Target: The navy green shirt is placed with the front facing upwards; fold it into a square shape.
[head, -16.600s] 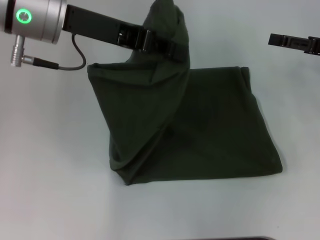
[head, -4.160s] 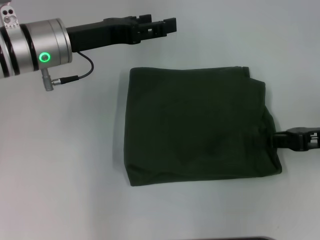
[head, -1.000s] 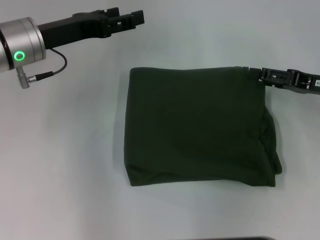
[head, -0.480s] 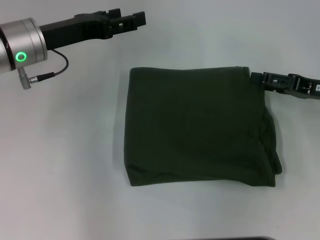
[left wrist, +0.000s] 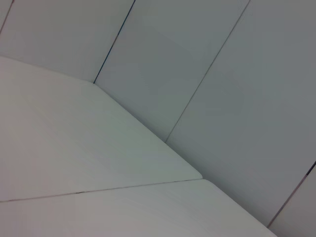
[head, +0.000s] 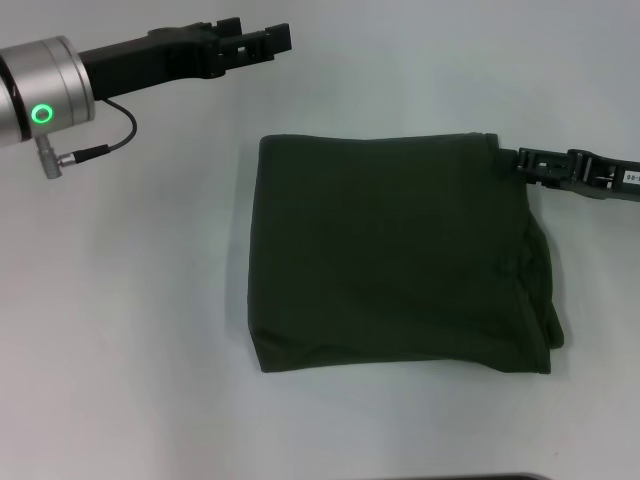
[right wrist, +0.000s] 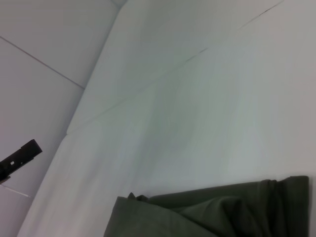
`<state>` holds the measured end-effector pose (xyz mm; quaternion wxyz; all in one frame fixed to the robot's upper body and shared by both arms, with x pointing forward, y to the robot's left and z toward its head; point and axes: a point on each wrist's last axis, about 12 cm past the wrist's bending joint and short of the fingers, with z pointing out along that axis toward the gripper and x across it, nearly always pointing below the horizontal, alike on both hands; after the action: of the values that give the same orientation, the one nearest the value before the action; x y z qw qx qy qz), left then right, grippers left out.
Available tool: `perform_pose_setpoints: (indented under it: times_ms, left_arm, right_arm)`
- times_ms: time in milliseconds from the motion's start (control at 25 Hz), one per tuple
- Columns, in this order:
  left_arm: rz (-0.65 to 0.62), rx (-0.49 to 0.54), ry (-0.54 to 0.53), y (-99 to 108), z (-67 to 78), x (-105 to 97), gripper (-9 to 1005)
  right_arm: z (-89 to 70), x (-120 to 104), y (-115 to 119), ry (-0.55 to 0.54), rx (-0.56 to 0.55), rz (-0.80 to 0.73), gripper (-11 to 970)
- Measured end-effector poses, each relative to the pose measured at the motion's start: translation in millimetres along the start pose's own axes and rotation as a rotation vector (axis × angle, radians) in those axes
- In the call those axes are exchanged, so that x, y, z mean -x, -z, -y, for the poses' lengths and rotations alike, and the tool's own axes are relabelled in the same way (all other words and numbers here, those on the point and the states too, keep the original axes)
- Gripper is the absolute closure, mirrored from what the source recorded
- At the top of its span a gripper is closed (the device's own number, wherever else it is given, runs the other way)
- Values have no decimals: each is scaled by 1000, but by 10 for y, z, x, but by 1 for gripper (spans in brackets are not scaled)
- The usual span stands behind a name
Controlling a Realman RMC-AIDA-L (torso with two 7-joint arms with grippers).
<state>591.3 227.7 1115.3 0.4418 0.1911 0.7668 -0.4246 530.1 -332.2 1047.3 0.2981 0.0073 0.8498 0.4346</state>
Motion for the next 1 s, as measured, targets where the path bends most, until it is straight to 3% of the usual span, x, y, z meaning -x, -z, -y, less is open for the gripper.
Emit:
perform_pose_setpoints:
  times_ms: [280,400,840,1000]
  left_arm:
    - [0,5,-1,2,-6,-2,89]
    - [1,7,0,6,-9,-5,89]
    - [2,12,-1,9,-17,-2,89]
    - [4,16,0,16,-23,-1,88]
  right_arm:
    - [-13,-2,-37,-3,1,0,186]
    - [-7,2,-26,-7,1,9,391]
    - [-39,69,-47,13,9,18,872]
    - [-78,137,-50,21,31,41,891]
